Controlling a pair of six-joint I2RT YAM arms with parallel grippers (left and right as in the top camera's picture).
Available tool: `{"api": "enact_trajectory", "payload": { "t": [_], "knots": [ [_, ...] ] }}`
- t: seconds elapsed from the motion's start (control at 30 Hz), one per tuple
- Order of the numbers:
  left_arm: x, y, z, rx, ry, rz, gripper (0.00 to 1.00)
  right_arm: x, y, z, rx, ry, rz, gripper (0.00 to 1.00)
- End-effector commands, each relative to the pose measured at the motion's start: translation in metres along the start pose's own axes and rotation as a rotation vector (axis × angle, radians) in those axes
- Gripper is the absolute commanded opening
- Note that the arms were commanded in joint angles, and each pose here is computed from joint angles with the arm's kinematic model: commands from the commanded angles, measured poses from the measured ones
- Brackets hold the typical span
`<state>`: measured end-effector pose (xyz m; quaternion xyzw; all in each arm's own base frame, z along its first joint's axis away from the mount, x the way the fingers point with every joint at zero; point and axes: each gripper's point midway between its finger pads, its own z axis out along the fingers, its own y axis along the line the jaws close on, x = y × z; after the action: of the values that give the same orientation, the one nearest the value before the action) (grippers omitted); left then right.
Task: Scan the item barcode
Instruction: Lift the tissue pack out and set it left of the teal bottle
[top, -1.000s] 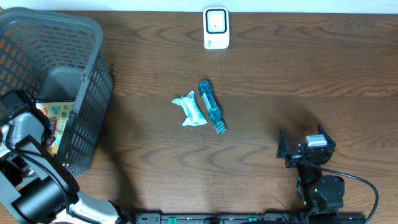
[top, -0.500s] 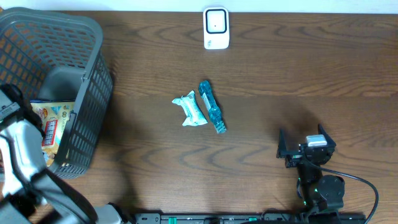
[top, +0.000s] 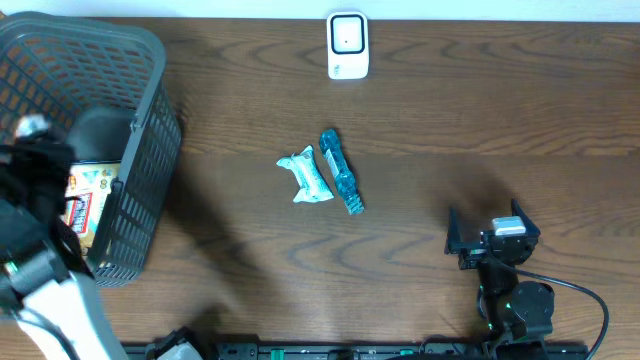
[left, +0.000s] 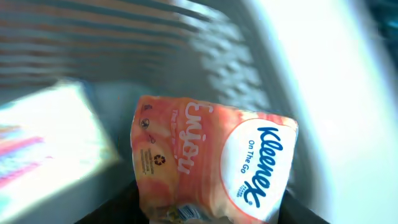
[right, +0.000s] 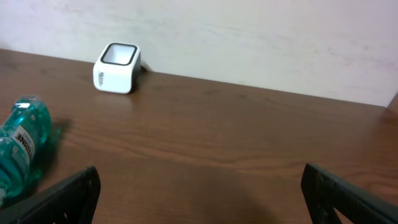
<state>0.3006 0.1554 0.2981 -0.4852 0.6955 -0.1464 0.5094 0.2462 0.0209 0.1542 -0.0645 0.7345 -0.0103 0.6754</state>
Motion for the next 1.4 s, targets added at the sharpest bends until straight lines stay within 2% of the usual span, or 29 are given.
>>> {"api": "enact_trajectory", "payload": {
  "t": [0.0,0.17,0.4,0.57,0.8,0.93,1.07,1.17,1.2,1.27,1.3,1.37],
  "knots": [
    [0.043,-0.060,-0.036,0.268,0.142,0.119,0.51,0.001,0.000,0.000,0.004,0.003,-0.011,0.99],
    [0.099,-0.084,-0.068,0.368,0.264,0.328,0.51,0.001,0.000,0.000,0.004,0.003,-0.011,0.99],
    [0.190,-0.031,-0.065,0.115,0.558,0.495,0.51,0.001,0.000,0.000,0.004,0.003,-0.011,0.99],
    [0.264,-0.007,-0.050,0.029,0.761,0.611,0.51,0.001,0.000,0.000,0.004,0.003,-0.011,0.99],
    [0.339,0.045,-0.008,-0.249,0.801,0.728,0.51,0.001,0.000,0.000,0.004,0.003,-0.011,0.99],
    [0.371,0.073,0.009,-0.389,0.822,0.713,0.51,0.001,0.000,0.000,0.004,0.003,-0.011,0.99],
    [0.401,0.063,0.015,-0.313,0.889,0.679,0.51,0.001,0.000,0.000,0.004,0.003,-0.011,0.99],
    [0.401,0.034,0.017,-0.209,0.868,0.697,0.51,0.001,0.000,0.000,0.004,0.003,-0.011,0.99],
    [0.398,0.023,0.017,-0.176,0.850,0.711,0.56,0.001,0.000,0.000,0.004,0.003,-0.011,0.99],
    [0.384,-0.001,0.018,-0.118,0.795,0.736,0.88,0.001,0.000,0.000,0.004,0.003,-0.011,0.99],
    [0.376,-0.012,0.018,-0.095,0.765,0.740,0.98,0.001,0.000,0.000,0.004,0.003,-0.011,0.99],
    [0.354,-0.038,0.014,-0.052,0.696,0.741,0.98,0.001,0.000,0.000,0.004,0.003,-0.011,0.99]
  ]
}}
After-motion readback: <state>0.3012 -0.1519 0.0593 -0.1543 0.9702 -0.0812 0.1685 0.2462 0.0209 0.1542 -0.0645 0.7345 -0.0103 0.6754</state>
